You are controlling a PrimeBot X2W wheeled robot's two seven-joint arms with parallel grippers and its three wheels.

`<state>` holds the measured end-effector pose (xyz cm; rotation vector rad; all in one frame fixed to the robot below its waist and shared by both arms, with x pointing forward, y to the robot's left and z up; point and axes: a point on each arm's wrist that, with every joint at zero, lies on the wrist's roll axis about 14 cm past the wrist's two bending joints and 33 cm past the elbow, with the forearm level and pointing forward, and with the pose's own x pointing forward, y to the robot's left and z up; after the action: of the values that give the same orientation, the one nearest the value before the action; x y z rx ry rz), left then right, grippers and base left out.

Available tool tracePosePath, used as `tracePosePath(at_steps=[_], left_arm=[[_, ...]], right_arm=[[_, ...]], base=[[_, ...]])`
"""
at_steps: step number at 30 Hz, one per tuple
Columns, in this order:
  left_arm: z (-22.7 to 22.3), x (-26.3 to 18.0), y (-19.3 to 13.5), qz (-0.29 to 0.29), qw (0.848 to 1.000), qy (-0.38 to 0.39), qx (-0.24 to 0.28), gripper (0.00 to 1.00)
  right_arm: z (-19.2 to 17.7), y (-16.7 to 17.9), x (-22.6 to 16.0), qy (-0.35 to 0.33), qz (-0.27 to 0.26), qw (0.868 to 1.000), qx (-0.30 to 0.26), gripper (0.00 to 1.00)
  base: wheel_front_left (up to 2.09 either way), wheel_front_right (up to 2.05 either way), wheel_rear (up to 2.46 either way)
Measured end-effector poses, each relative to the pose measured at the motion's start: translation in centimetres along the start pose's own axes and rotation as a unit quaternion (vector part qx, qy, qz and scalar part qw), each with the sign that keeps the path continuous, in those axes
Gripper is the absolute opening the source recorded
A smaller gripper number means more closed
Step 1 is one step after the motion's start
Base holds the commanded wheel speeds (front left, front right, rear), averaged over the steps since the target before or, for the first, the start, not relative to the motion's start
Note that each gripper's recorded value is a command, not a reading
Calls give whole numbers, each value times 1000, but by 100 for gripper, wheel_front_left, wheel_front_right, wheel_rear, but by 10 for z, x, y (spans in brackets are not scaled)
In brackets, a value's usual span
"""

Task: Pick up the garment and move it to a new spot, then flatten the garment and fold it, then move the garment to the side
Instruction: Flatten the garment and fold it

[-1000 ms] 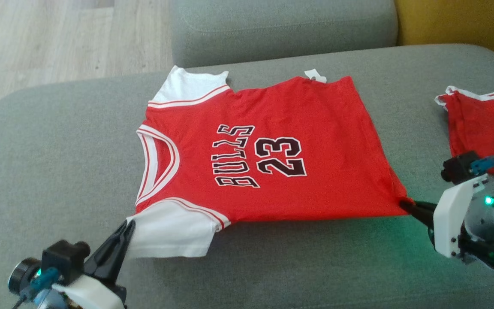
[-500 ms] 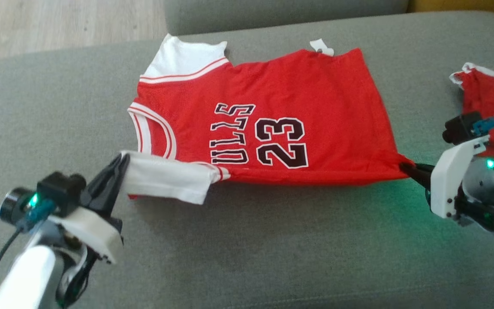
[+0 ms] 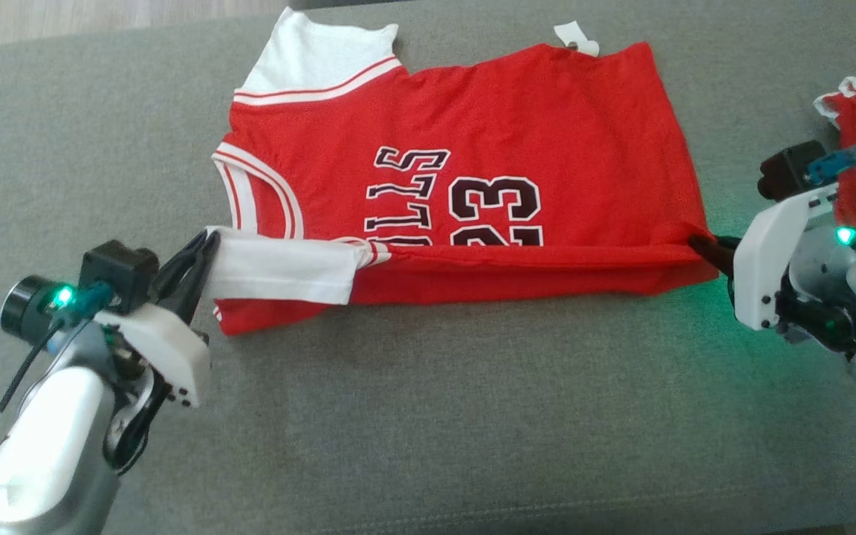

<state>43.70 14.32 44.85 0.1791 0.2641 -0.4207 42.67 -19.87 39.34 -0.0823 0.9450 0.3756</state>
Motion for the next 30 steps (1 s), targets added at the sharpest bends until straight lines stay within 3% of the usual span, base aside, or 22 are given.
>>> tracePosePath(at_steps=[8,9,10,11,17,23,30], left_arm=[[-9,18,-1,-5,1000,17,-1,0],[-9,20,-1,-5,1000,19,0,0],[-9,23,0,-4,1000,20,0,22],[-9,25,1,-2,1000,20,1,100],[21,42,30,78,996,-45,-20,100],[42,38,42,128,984,-106,-59,100],[85,5,56,194,949,-204,-140,100]], right_arm=[[8,-5,16,10,-6,1000,-1,0],[9,-7,18,11,-8,1000,0,43],[11,-9,19,10,-12,1000,0,100],[14,-11,20,4,-15,1000,-1,100],[81,-24,17,-140,-43,989,8,100],[106,-24,4,-229,-54,972,8,100],[130,-18,-35,-386,-60,920,38,100]], base=[[0,0,0],[0,0,0],[0,0,0],[0,0,0],[0,0,0],[0,0,0],[0,0,0]])
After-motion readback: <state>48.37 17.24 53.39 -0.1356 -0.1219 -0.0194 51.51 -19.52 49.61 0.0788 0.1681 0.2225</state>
